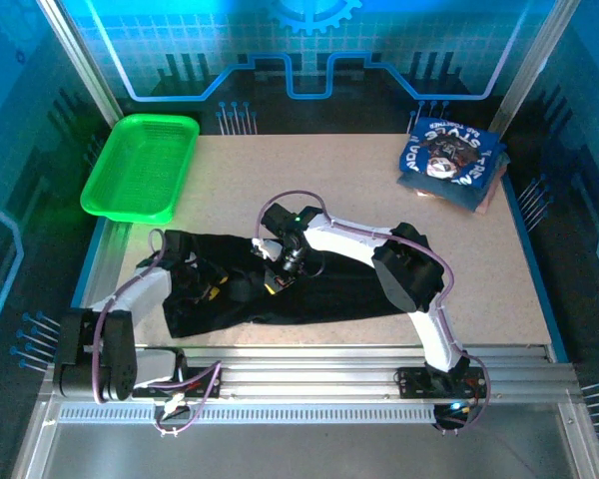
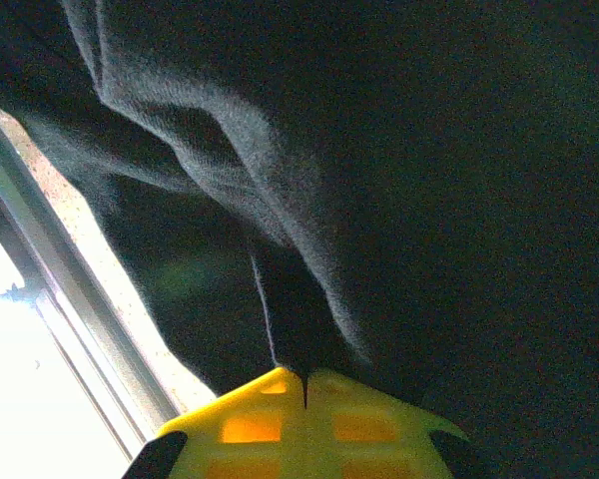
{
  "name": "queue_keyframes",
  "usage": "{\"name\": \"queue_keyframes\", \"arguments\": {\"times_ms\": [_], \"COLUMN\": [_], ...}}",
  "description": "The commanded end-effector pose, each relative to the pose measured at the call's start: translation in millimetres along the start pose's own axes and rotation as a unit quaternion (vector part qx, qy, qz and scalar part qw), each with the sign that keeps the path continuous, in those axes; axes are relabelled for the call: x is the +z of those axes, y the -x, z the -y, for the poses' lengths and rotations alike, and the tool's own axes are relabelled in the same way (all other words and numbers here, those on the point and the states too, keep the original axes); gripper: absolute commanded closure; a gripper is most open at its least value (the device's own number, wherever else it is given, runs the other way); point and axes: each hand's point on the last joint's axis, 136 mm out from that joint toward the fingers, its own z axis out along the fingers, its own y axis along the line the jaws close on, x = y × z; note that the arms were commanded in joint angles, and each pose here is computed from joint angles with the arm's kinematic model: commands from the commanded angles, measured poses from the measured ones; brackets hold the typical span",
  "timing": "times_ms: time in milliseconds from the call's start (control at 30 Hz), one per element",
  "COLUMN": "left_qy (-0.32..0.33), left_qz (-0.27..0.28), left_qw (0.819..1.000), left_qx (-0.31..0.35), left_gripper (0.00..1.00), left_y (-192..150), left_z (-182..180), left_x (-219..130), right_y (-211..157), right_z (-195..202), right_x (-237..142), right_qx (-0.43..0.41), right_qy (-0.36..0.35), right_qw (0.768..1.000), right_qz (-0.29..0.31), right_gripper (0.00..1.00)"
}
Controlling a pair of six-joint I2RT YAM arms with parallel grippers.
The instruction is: Fold and stack the t-shirts
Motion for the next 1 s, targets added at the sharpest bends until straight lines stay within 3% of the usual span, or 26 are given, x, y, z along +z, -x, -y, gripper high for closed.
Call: {"name": "queue_keyframes", "arguments": {"times_ms": [0, 233, 533, 967], "left_qy": [-0.012, -0.008, 0.009, -0.005], "left_qz": [-0.014, -0.043, -0.041, -0.039], "left_qw": [1.000, 0.999, 0.999, 0.998], "left_qx": [-0.002, 0.010, 0.029, 0.042], "left_gripper": [0.67, 0.74, 0.98, 1.00], "left_y": [-5, -15, -13, -33], "left_z": [7, 11, 14, 18], "left_x": [6, 21, 13, -33], "right_y": [0, 1, 3, 4], "right_z": [-4, -5, -5, -1], "right_x": [-10, -9, -9, -13], "right_qx": [-0.004, -0.004, -0.003, 0.000], "right_qy": [0.016, 0.018, 0.017, 0.014], "right_qw": [1.000, 1.000, 1.000, 1.000], "right_qz": [0.008, 0.008, 0.010, 0.011], "right_gripper": [1.00, 1.00, 1.00, 1.00]}}
